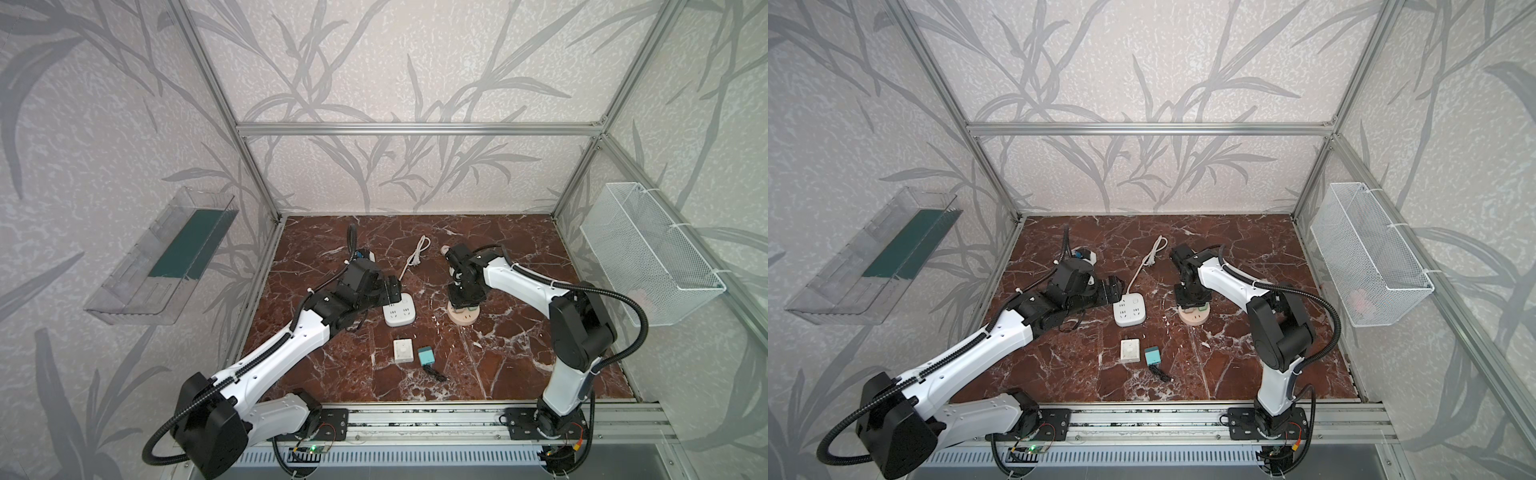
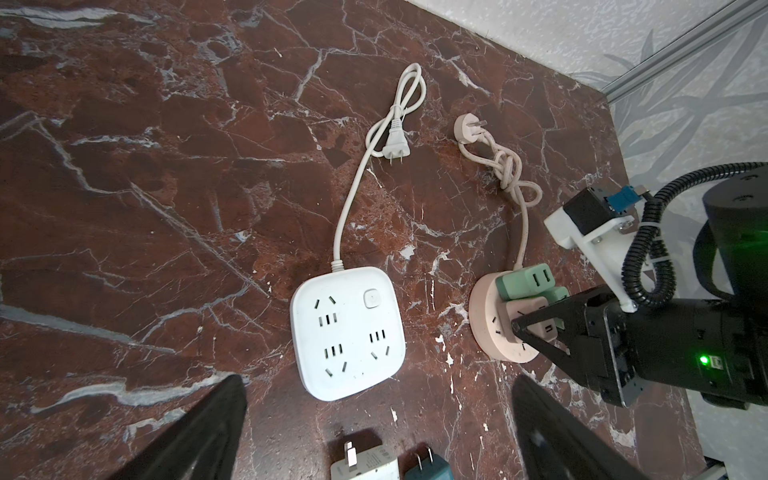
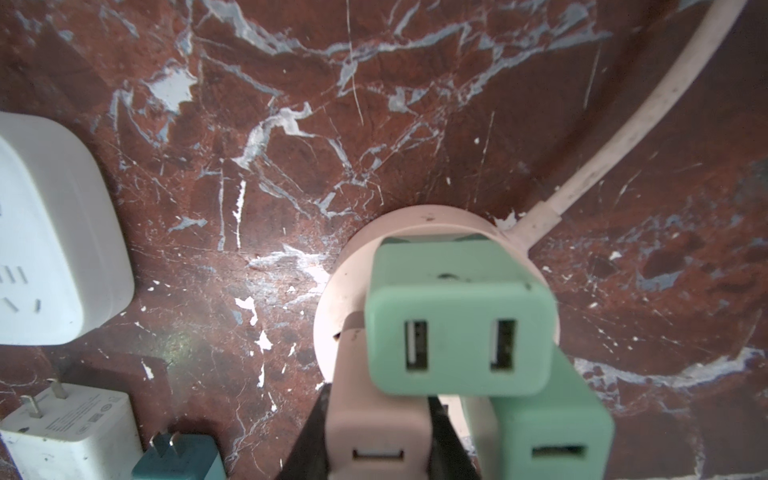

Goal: Insert the plug
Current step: 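Lower and press the pink adapter into a free socket beside the mint adapters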

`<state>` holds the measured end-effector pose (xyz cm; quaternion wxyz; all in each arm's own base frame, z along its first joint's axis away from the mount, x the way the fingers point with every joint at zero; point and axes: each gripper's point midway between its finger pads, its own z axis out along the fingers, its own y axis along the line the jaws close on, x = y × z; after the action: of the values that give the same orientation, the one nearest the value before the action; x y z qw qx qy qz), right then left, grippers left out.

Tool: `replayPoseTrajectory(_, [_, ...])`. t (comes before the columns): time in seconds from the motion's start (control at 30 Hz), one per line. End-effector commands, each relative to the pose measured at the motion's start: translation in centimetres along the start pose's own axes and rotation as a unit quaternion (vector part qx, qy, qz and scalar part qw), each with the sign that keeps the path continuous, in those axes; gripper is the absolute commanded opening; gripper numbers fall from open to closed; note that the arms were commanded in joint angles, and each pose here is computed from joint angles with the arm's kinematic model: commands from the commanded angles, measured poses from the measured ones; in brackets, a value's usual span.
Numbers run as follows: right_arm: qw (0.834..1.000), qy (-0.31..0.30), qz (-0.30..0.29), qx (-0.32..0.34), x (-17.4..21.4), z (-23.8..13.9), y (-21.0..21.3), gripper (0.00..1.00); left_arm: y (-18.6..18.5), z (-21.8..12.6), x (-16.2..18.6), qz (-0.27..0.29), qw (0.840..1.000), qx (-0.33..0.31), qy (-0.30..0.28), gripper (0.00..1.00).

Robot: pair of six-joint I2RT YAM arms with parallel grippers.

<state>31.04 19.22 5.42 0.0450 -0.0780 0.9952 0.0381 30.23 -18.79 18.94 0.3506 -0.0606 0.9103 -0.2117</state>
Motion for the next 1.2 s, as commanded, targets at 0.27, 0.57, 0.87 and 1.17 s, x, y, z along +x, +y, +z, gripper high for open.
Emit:
replayPoseTrajectory(0.27, [0.978, 0.194, 0.008, 0.078, 7.7, 8.3, -3.7, 0.00, 0.7, 1.5, 1.4, -0.008, 1.000, 0.002, 0.013, 0.97])
replayPoseTrajectory(0.57, [0.973, 0.216, 0.010, 0.075, 7.3, 9.8, -3.3, 0.00, 0.5, 1.7, 1.5, -0.003, 1.000, 0.005, 0.021, 0.97])
replayPoseTrajectory(0.87, [0.969, 0.233, 0.017, 0.085, 7.1, 12.1, -3.5, 0.00, 0.8, 1.4, 1.8, -0.009, 1.000, 0.005, 0.023, 0.97])
replayPoseTrajectory(1.17, [0.975, 0.208, 0.029, 0.070, 6.7, 10.8, -3.3, 0.00, 0.4, 0.8, 1.2, 0.000, 1.000, 0.004, 0.024, 0.97])
